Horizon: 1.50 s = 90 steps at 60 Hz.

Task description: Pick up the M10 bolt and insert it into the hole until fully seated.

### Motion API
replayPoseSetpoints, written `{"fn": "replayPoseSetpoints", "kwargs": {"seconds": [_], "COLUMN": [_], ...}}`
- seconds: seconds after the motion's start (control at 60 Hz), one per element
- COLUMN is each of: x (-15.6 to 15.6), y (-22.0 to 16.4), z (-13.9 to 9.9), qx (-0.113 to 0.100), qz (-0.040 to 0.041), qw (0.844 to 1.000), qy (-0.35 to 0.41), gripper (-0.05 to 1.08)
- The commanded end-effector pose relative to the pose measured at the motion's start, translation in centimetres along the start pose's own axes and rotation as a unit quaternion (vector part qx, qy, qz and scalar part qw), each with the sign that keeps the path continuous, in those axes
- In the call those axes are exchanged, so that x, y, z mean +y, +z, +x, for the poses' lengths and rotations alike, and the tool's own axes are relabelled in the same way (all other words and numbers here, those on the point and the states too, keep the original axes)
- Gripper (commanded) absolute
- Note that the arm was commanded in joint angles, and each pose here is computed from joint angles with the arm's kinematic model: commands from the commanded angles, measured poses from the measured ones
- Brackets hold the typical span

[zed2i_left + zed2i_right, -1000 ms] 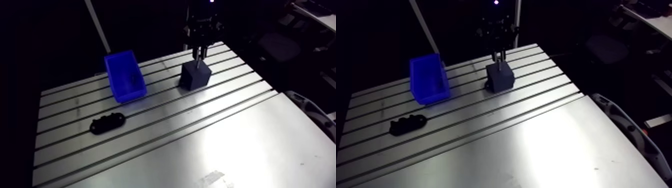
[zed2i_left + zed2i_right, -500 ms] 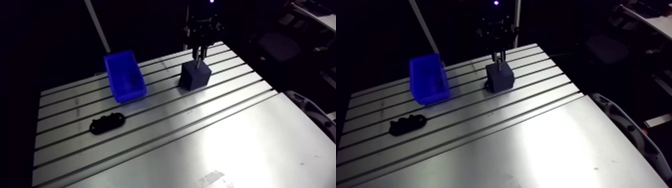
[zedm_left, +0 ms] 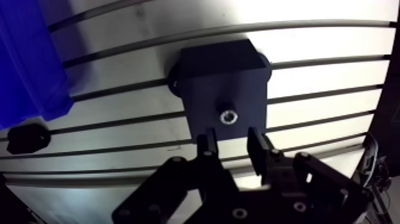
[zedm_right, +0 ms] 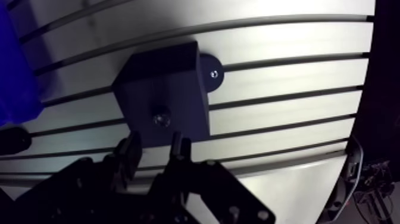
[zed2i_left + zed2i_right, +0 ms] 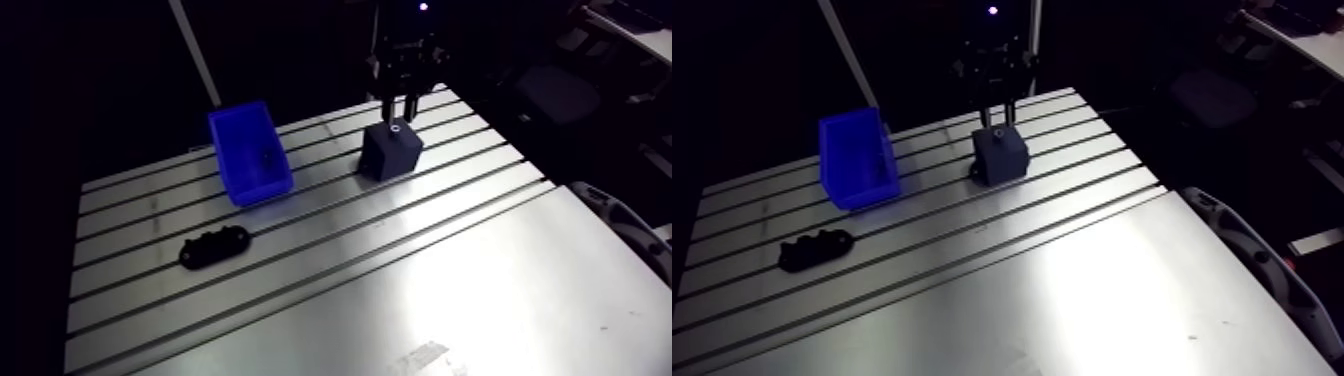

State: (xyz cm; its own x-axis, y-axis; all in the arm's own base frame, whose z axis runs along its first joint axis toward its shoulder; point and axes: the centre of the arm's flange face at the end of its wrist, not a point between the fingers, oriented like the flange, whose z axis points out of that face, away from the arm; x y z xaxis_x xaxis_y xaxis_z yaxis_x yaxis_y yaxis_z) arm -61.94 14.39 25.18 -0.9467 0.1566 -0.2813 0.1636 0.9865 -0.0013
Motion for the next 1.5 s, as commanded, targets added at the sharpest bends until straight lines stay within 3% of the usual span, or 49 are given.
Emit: {"fn": "replayPoseSetpoints", "kwargs": {"seconds": [0.017, 0.683, 0.8, 0.983, 1.25, 1.383, 1.5], "x": [0.0, -0.1, -0.4, -1.4, -4.3, -8.4, -9.7], "y": [-0.1, -0.7, -2.6, -7.4, -13.0, -15.2, -16.2], "z": [0.0, -0.2, -0.8, -2.8, -7.3, -9.6, -10.7], "qx": [0.005, 0.011, 0.028, 0.062, 0.069, 0.064, 0.066], "qz": [-0.0008, -0.0011, -0.0020, -0.0099, -0.0158, -0.0222, -0.0237], "qw": [1.000, 1.000, 1.000, 0.998, 0.997, 0.995, 0.994], "qy": [0.000, 0.000, 0.000, -0.007, -0.029, -0.070, -0.084], "gripper": [0.00, 0.00, 0.00, 0.00, 0.00, 0.01, 0.01]}}
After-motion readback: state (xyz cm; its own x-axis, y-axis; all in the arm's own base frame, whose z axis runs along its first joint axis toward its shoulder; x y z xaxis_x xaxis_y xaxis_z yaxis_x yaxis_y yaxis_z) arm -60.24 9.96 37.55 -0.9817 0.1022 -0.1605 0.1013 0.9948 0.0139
